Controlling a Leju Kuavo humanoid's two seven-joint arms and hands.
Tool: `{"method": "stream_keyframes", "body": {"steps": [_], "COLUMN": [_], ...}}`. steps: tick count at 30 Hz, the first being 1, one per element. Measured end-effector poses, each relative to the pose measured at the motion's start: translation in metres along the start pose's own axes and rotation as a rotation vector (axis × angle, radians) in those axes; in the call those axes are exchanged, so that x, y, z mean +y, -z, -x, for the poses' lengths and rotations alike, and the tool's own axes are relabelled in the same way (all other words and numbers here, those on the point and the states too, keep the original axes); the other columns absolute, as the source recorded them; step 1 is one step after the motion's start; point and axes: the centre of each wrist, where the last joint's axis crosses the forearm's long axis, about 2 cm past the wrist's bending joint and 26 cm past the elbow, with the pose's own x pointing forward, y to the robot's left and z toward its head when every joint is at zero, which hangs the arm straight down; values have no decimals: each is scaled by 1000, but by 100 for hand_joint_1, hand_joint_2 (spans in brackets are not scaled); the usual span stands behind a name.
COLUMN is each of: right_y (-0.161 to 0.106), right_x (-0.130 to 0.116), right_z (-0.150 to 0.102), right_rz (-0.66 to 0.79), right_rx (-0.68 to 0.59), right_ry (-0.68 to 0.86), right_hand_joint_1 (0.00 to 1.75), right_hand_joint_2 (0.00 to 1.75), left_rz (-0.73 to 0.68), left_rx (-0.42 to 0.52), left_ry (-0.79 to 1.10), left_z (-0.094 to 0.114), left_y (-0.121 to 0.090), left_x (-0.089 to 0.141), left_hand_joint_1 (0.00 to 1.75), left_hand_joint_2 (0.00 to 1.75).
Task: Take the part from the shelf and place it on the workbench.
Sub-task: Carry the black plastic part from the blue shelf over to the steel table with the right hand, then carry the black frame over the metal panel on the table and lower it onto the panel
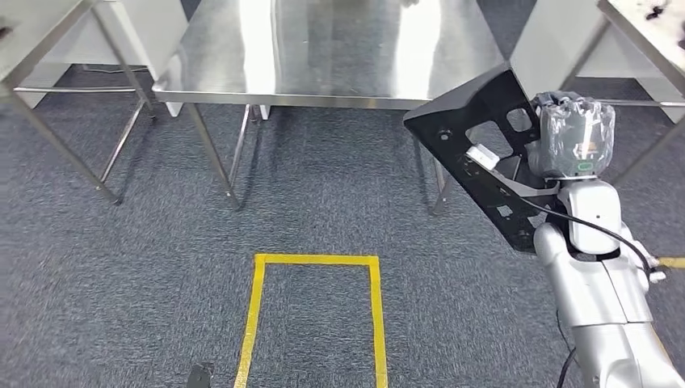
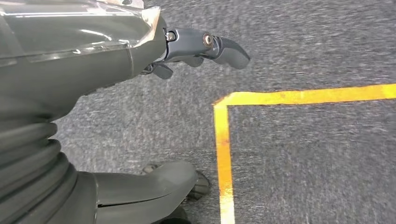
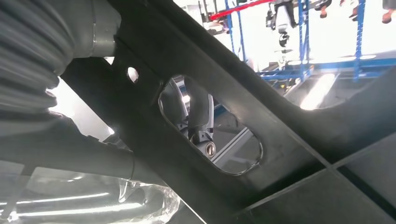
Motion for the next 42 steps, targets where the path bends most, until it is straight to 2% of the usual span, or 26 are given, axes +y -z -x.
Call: {"method": "stream_keyframes", "body": {"steps": [27, 37, 42], "right_y": [5, -2, 7], "right_x": [-3, 4, -2], "right_z": [0, 1, 3], "right_rz": [13, -23, -5], "right_rx": [1, 1, -2], "right_ry": [-5, -3, -7], "right_hand_joint_1": [152, 152, 152], "right_hand_joint_2": [175, 175, 175], "left_rz": [33, 30, 29], "left_rx": [-8, 1, -5], "left_ry": [-32, -29, -31], "left_z": [2, 6, 3], "left_y": [0, -2, -1], "left_x": [2, 2, 1], "left_hand_joint_1": [0, 0, 0], "left_hand_joint_2": [175, 175, 175]}}
